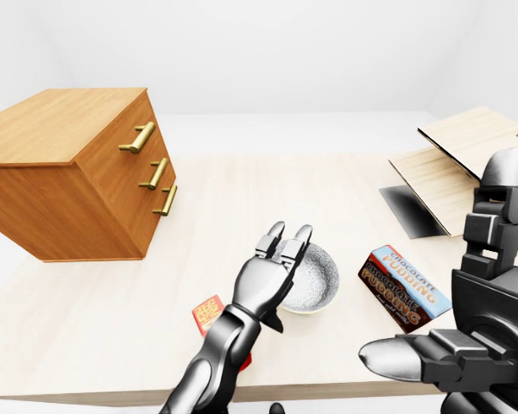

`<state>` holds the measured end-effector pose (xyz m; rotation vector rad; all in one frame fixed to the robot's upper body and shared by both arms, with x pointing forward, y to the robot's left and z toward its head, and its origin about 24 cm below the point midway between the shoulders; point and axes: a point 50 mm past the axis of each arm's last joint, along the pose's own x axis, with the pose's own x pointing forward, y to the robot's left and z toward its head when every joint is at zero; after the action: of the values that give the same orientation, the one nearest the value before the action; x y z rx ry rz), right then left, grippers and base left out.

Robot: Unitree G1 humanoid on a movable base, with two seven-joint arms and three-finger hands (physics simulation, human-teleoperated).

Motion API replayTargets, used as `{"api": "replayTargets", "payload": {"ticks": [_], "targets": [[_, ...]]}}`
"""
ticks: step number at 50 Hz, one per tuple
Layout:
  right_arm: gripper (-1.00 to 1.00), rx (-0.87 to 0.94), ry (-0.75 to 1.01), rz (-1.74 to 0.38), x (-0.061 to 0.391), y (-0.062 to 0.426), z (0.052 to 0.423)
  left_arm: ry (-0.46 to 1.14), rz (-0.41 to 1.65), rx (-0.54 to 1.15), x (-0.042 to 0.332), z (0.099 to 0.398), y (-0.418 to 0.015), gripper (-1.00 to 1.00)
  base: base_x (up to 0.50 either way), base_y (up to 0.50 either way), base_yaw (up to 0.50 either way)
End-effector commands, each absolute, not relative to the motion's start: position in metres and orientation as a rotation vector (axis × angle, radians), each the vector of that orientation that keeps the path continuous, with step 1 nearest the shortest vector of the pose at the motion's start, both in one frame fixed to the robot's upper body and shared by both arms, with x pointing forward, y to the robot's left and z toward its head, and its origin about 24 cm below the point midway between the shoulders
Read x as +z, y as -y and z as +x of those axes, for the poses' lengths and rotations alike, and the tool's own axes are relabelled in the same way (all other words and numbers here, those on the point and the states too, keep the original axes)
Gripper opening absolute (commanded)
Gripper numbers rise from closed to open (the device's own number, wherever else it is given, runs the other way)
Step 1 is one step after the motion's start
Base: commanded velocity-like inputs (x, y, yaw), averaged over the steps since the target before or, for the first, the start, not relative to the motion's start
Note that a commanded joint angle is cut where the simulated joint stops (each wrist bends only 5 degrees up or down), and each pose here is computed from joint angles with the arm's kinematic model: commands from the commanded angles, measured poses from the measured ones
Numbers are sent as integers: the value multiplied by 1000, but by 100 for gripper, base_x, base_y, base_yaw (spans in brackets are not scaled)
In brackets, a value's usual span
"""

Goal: Close the top drawer of the cabinet and put the bowl on top of it.

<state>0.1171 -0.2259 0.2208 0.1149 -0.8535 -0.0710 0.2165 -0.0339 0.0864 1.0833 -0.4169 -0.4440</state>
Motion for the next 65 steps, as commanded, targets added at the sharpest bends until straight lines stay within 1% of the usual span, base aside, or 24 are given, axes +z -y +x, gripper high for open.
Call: {"api": "replayTargets", "payload": {"ticks": [1, 23, 32, 39, 46, 51, 52, 53, 65], "targets": [[100, -69, 852, 114, 221, 225, 118, 360, 1109, -459, 71, 225, 37, 100, 0, 0, 0], [100, -68, 853, 117, 221, 226, 119, 292, 1155, -505, 39, 223, 47, 100, 0, 0, 0], [100, -62, 849, 115, 220, 224, 119, 291, 1148, -495, 41, 228, 47, 100, 0, 0, 0], [100, -63, 849, 114, 220, 224, 119, 284, 1157, -504, 35, 227, 51, 100, 0, 0, 0], [100, -63, 849, 114, 220, 224, 118, 273, 1158, -494, 35, 234, 50, 100, 0, 0, 0], [100, -63, 848, 114, 220, 224, 118, 260, 1159, -495, 31, 234, 49, 100, 0, 0, 0], [100, -63, 848, 114, 220, 224, 118, 262, 1156, -493, 31, 233, 48, 22, 0, 0, 0], [100, -63, 848, 113, 220, 224, 118, 261, 1156, -493, 31, 232, 48, -100, 0, 0, 0], [100, -62, 842, 116, 219, 224, 121, 260, 1170, -492, 28, 233, 48, -100, 0, 0, 0]]}}
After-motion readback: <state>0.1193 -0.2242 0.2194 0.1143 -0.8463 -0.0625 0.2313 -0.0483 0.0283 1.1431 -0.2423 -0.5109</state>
